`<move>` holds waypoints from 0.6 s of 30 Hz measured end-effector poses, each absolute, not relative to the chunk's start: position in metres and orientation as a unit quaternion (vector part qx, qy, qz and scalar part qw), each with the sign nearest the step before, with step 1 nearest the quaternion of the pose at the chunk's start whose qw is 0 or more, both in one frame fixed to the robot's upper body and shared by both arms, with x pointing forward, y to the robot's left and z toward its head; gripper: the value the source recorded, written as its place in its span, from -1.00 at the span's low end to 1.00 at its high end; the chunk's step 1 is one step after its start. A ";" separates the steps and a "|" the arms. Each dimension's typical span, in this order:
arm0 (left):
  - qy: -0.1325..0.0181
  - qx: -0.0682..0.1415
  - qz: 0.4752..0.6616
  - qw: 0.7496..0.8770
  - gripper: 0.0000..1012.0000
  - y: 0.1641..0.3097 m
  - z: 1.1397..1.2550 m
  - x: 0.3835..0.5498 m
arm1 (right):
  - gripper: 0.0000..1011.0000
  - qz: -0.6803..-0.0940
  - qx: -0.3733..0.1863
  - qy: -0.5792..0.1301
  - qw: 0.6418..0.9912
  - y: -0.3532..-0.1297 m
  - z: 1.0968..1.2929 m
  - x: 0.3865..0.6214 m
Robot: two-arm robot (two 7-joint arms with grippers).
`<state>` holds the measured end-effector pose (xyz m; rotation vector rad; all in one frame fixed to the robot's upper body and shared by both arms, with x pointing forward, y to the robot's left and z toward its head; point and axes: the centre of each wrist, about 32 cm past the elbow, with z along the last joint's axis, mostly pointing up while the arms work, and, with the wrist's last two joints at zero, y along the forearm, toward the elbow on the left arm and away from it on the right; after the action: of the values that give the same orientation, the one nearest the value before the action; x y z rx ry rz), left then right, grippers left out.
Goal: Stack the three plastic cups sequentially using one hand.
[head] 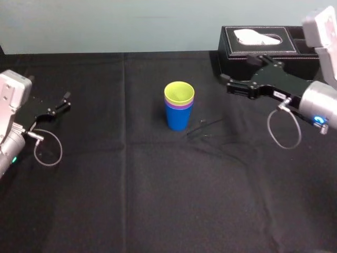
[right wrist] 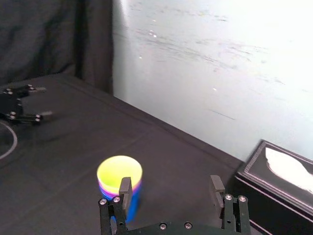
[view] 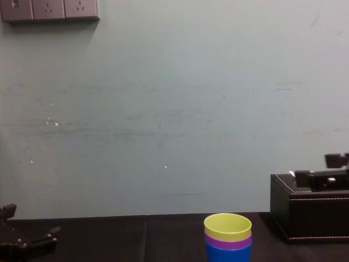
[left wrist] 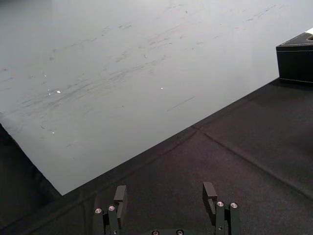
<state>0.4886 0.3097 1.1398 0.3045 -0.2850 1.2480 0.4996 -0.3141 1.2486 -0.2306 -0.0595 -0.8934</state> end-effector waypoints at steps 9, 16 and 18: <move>-0.132 0.142 0.580 0.791 1.00 0.310 1.140 0.489 | 0.98 -0.453 -0.118 -0.015 0.884 -0.334 1.227 0.488; -0.132 0.141 0.580 0.791 1.00 0.310 1.140 0.489 | 0.98 -0.460 -0.122 -0.003 0.879 -0.341 1.214 0.483; -0.132 0.142 0.580 0.791 1.00 0.310 1.140 0.489 | 0.98 -0.460 -0.122 -0.004 0.879 -0.341 1.215 0.483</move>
<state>0.4886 0.3097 1.1398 0.3045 -0.2851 1.2479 0.4833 -0.3412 1.2146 -0.2540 -0.0075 -0.9589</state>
